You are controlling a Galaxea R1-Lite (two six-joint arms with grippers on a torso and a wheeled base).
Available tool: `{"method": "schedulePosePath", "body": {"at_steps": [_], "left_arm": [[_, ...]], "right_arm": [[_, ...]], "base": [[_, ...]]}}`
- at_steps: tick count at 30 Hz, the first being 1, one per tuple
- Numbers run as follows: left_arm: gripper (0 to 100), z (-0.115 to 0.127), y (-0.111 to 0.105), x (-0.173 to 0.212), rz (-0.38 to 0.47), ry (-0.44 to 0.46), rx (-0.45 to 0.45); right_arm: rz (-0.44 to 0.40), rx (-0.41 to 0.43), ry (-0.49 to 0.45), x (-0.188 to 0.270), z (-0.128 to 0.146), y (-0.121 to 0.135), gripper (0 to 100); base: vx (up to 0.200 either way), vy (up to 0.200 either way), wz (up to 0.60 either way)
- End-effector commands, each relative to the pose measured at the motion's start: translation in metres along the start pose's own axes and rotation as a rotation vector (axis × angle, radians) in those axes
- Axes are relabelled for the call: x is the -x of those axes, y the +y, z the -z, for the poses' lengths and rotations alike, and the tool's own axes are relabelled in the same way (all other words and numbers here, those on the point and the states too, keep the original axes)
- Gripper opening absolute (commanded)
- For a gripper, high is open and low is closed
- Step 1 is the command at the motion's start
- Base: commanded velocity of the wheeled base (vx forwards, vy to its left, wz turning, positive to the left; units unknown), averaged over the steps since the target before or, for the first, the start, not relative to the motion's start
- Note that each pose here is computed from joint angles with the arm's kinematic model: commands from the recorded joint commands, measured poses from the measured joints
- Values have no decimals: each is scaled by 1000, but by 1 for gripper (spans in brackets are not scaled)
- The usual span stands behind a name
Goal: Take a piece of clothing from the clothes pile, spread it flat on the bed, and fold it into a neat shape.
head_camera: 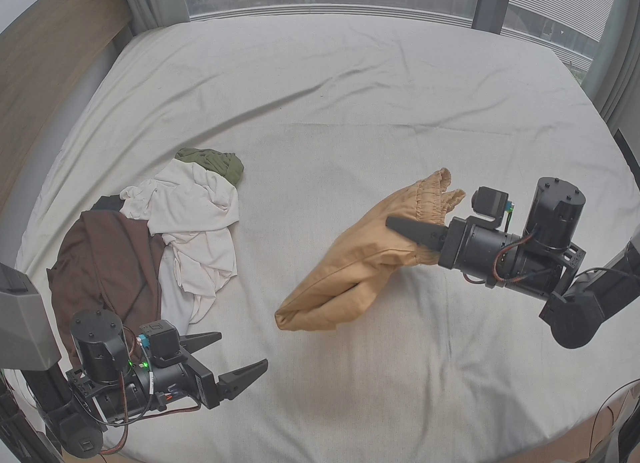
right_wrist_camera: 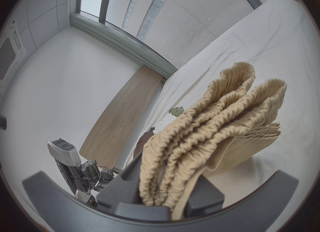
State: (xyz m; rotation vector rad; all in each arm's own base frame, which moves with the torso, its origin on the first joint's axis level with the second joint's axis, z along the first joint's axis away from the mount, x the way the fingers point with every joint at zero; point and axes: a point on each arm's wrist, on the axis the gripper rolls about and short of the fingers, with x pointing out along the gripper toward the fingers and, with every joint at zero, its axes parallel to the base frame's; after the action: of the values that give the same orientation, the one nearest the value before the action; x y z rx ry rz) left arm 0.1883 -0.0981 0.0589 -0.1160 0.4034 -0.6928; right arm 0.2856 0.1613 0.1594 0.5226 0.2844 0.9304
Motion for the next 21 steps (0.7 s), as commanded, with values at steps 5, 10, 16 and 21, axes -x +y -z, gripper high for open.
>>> {"method": "schedulePosePath", "body": {"at_steps": [5, 10, 16, 21], "left_arm": [[100, 3, -2, 3, 3, 17, 3], [100, 3, -2, 3, 3, 17, 3], [100, 3, -2, 3, 3, 17, 8], [100, 3, -2, 3, 3, 17, 9]], "right_arm": [[-2, 26, -53, -10, -38, 6, 0], [-3, 31, -65, -18, -56, 9, 0], [10, 33, -76, -29, -73, 2, 0], [27, 31, -81, -41, -79, -12, 0]], "base": [[0, 0, 0], [0, 0, 0], [0, 0, 0], [0, 0, 0]]}}
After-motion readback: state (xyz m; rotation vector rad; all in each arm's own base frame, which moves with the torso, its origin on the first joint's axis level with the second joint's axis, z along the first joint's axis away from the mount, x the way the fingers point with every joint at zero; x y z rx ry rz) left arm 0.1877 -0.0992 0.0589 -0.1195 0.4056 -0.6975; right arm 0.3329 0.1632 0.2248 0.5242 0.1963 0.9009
